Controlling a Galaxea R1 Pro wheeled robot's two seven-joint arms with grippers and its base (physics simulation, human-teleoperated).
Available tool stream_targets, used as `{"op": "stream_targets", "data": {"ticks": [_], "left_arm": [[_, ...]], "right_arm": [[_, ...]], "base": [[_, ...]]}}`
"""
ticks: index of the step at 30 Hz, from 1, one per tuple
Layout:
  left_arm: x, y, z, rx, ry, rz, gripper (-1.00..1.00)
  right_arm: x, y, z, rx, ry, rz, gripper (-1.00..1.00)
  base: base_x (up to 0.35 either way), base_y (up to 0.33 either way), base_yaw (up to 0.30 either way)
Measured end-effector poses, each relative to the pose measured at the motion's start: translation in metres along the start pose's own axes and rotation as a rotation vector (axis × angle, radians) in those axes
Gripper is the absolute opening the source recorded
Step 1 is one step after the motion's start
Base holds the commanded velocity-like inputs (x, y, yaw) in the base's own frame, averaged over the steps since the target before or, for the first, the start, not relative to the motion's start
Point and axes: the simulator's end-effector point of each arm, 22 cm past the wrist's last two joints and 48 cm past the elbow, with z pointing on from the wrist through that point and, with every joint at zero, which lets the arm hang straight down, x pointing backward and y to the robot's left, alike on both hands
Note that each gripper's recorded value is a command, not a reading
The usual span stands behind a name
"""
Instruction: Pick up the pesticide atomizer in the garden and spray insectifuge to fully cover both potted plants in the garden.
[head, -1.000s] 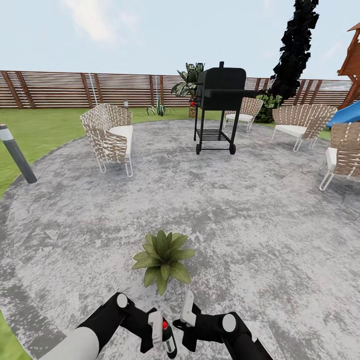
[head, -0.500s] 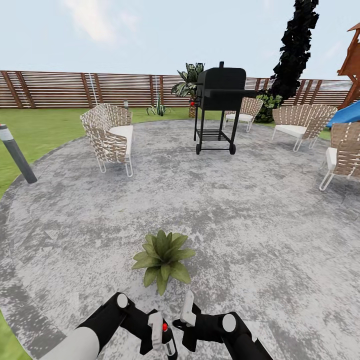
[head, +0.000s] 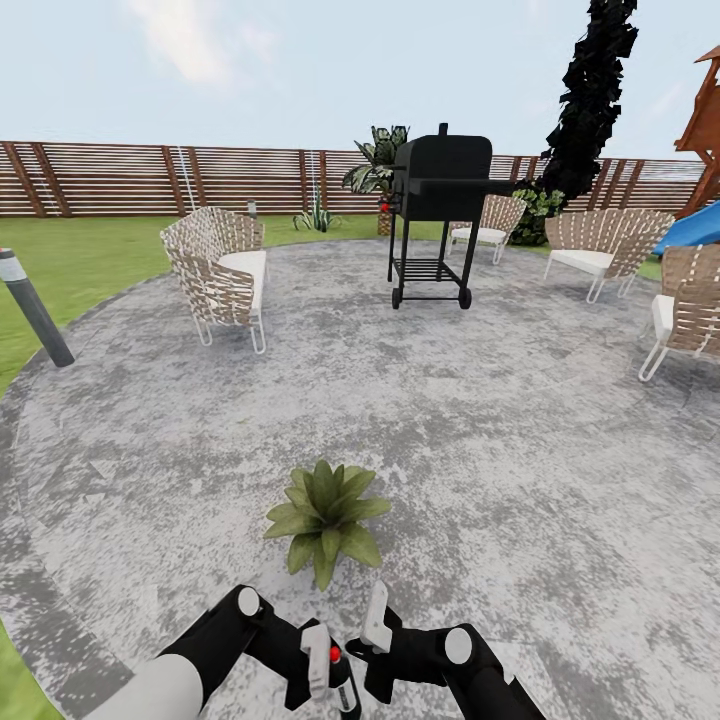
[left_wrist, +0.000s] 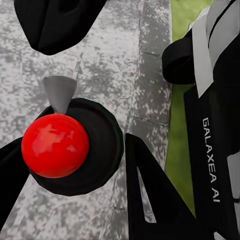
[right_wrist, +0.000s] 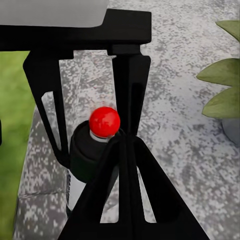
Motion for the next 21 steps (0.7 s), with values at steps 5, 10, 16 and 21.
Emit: {"op": "stream_targets", "data": {"ticks": [5,10,16,21], "left_arm": [[-0.0020,0.0000,0.0008,0.000,-0.003,0.002,-1.00],[-0.0073,0.0015,0.0004,-0.006,-0.028,-0.007,-1.00],[-0.0093,0.0020,0.0002,-0.008,-0.037,-0.011,-1.00],[-0.0096,0.0022,0.0000,-0.008,-0.037,-0.011,-1.00]], "right_arm": [[0.0000,0.0000,0.0000,0.000,0.000,0.000,-1.00],[0.0000,-0.0001,0.0000,0.001,0.000,0.000,-1.00],[0.0000,0.0000,0.0000,0.000,0.000,0.000,-1.00],[0.0000,0.0000,0.0000,0.000,0.000,0.000,-1.00]], "base": [[0.000,0.000,0.000],[0.000,0.000,0.000],[0.000,0.000,0.000],[0.000,0.000,0.000]]}}
